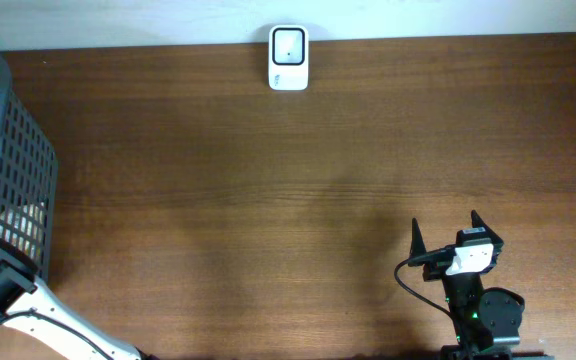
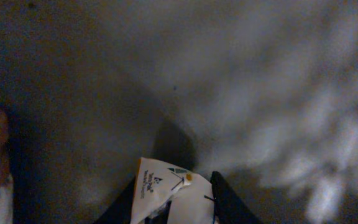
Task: Scan the item barcode
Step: 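Reach the left gripper into the grey basket and grasp a yellow-green snack pack, then carry the yellow-green pack to the table center and release it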
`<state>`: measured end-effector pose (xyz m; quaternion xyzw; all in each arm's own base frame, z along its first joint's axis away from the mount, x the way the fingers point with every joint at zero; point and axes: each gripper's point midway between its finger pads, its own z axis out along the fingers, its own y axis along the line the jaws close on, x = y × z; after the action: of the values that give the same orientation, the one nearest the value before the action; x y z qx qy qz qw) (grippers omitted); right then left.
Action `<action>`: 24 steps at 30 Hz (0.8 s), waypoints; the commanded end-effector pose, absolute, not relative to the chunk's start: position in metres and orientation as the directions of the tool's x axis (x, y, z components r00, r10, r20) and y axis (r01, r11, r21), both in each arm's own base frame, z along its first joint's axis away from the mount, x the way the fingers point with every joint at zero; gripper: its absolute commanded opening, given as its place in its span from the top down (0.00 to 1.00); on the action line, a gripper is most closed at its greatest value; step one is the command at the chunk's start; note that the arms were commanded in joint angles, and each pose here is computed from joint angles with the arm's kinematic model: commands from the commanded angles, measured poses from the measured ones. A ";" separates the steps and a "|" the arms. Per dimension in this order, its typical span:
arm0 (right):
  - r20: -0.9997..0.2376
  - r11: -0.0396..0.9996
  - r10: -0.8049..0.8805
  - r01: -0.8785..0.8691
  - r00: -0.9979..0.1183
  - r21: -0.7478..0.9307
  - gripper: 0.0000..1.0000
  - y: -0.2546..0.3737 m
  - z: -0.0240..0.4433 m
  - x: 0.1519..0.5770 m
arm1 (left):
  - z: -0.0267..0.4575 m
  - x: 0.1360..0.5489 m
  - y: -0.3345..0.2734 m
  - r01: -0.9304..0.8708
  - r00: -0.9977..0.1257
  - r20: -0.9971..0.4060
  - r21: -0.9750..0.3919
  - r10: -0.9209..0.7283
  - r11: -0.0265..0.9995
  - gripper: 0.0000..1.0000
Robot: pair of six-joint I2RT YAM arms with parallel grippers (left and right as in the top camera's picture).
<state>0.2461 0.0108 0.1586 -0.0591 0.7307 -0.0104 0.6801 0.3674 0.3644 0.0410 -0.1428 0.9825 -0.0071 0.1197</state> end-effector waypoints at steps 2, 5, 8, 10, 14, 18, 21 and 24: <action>-0.993 0.993 -0.096 -0.076 -0.072 -0.090 0.01 0.011 0.156 0.246 | 0.130 0.401 0.383 -0.316 -0.852 -0.427 -0.041 -0.303 0.948 1.00; -0.993 0.993 -0.096 -0.076 -0.072 -0.091 0.01 0.011 0.156 0.246 | 0.187 0.408 0.385 -0.328 -0.801 -0.523 -0.022 -0.290 0.944 1.00; -0.993 0.993 -0.096 -0.076 -0.072 -0.091 0.01 0.011 0.156 0.246 | 0.253 0.415 0.369 -0.277 -0.727 -0.647 -0.027 -0.228 0.960 1.00; -0.993 0.993 -0.096 -0.076 -0.072 -0.090 0.01 0.011 0.156 0.246 | 0.291 0.414 0.357 -0.283 -0.665 -0.710 -0.045 -0.230 0.958 1.00; -0.993 0.993 -0.096 -0.076 -0.072 -0.090 0.01 0.011 0.156 0.246 | 0.386 0.410 0.303 -0.140 -0.496 -0.857 -0.083 -0.143 0.987 1.00; -0.993 0.993 -0.096 -0.076 -0.072 -0.091 0.01 0.011 0.156 0.246 | 0.439 0.414 0.213 0.080 -0.417 -0.907 -0.090 -0.048 0.993 1.00; -0.993 0.993 -0.096 -0.076 -0.072 -0.091 0.01 0.011 0.156 0.246 | 0.435 0.430 0.144 0.221 -0.459 -0.888 -0.133 -0.017 0.966 1.00; -0.993 0.993 -0.096 -0.076 -0.072 -0.091 0.01 0.011 0.156 0.246 | 0.411 0.447 0.049 0.398 -0.546 -0.836 -0.212 0.045 0.892 1.00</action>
<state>0.2461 0.0108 0.1586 -0.0590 0.7307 -0.0103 0.6801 0.4409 0.1214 0.4124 0.0685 0.8644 -0.1326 0.4801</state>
